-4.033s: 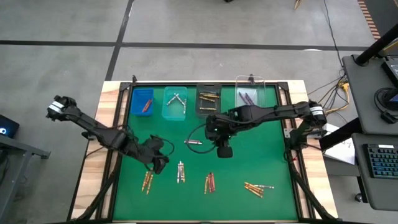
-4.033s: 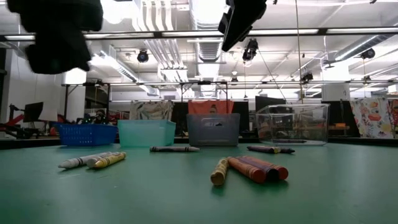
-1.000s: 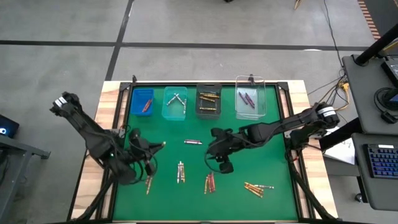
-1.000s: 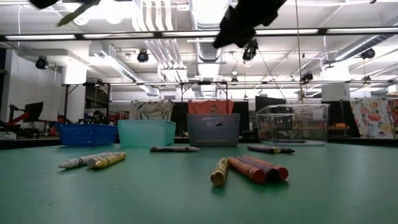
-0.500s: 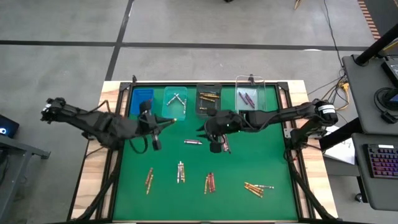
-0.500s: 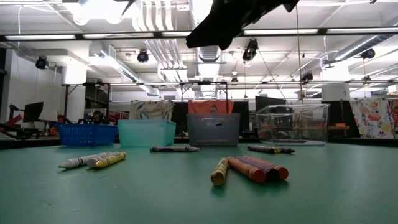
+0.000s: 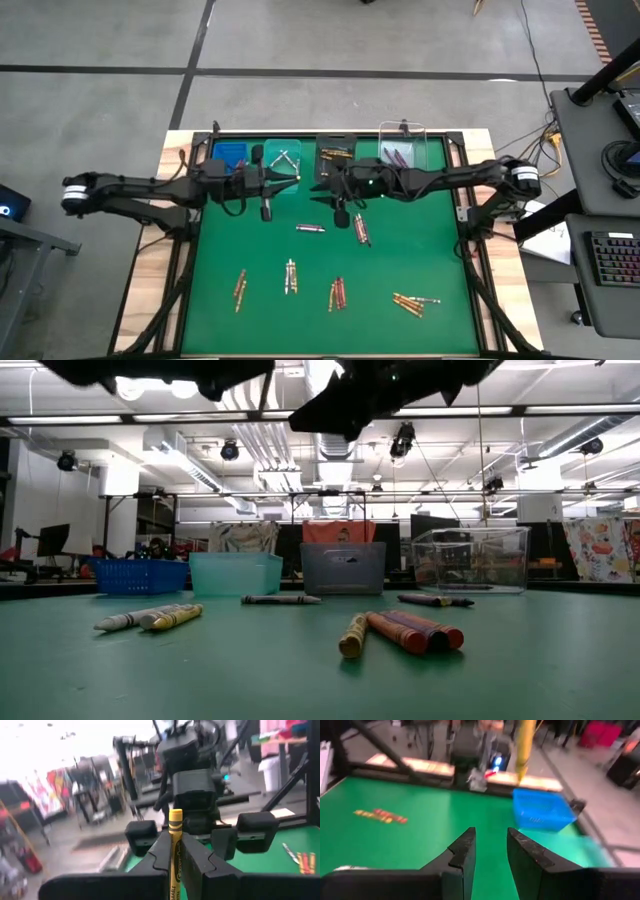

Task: Sort crayons
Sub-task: Put the yellow crayon into the black bin

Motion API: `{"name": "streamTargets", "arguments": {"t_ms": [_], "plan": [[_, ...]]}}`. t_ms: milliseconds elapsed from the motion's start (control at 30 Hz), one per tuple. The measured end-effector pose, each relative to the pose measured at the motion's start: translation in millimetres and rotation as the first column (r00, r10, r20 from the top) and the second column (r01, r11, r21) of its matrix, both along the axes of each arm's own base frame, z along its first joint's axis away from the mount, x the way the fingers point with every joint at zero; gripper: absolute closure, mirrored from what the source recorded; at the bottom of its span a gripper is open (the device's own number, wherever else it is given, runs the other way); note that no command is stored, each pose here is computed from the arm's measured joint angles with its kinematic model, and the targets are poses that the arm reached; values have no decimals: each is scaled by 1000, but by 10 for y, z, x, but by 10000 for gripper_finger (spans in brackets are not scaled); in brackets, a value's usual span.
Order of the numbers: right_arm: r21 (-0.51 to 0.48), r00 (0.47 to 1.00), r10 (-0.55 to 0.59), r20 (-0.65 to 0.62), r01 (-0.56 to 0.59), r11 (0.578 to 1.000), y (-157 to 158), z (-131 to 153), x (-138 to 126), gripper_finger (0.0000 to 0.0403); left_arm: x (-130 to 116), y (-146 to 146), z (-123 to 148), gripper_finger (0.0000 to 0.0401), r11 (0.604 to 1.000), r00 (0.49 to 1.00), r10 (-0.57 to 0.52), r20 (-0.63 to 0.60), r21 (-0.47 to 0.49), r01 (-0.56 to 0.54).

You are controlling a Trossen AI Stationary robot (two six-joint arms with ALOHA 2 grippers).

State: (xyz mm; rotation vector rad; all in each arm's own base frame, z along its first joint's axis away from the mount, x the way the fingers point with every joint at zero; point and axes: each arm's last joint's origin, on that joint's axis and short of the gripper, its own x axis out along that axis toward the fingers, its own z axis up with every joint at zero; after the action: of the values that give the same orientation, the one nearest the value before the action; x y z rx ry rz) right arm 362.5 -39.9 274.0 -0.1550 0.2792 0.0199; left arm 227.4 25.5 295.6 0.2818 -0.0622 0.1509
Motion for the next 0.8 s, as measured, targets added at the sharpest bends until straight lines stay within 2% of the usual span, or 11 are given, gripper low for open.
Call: {"name": "streamTargets", "arguments": {"t_ms": [233,300,400,500,600,800], "plan": [[-80,987,-90,132,101,992,-404,-65,-99,305,-25,265,-251,401,997,998,14,56,76,-18],[-53,984,-101,146,109,993,-521,-60,-131,305,-8,338,-274,401,997,997,17,69,78,-22],[29,986,-57,155,53,998,-632,-45,-164,305,59,426,-276,401,998,996,-9,87,66,3],[105,987,-18,160,2,994,-649,-36,-172,305,158,458,-245,401,997,991,-70,112,50,65],[150,986,-22,163,-2,989,-638,-33,-169,304,261,481,-211,401,996,988,-92,128,33,88],[108,981,25,190,-47,993,-512,-2,-130,279,440,536,-211,401,995,988,-96,117,-11,98]]}}
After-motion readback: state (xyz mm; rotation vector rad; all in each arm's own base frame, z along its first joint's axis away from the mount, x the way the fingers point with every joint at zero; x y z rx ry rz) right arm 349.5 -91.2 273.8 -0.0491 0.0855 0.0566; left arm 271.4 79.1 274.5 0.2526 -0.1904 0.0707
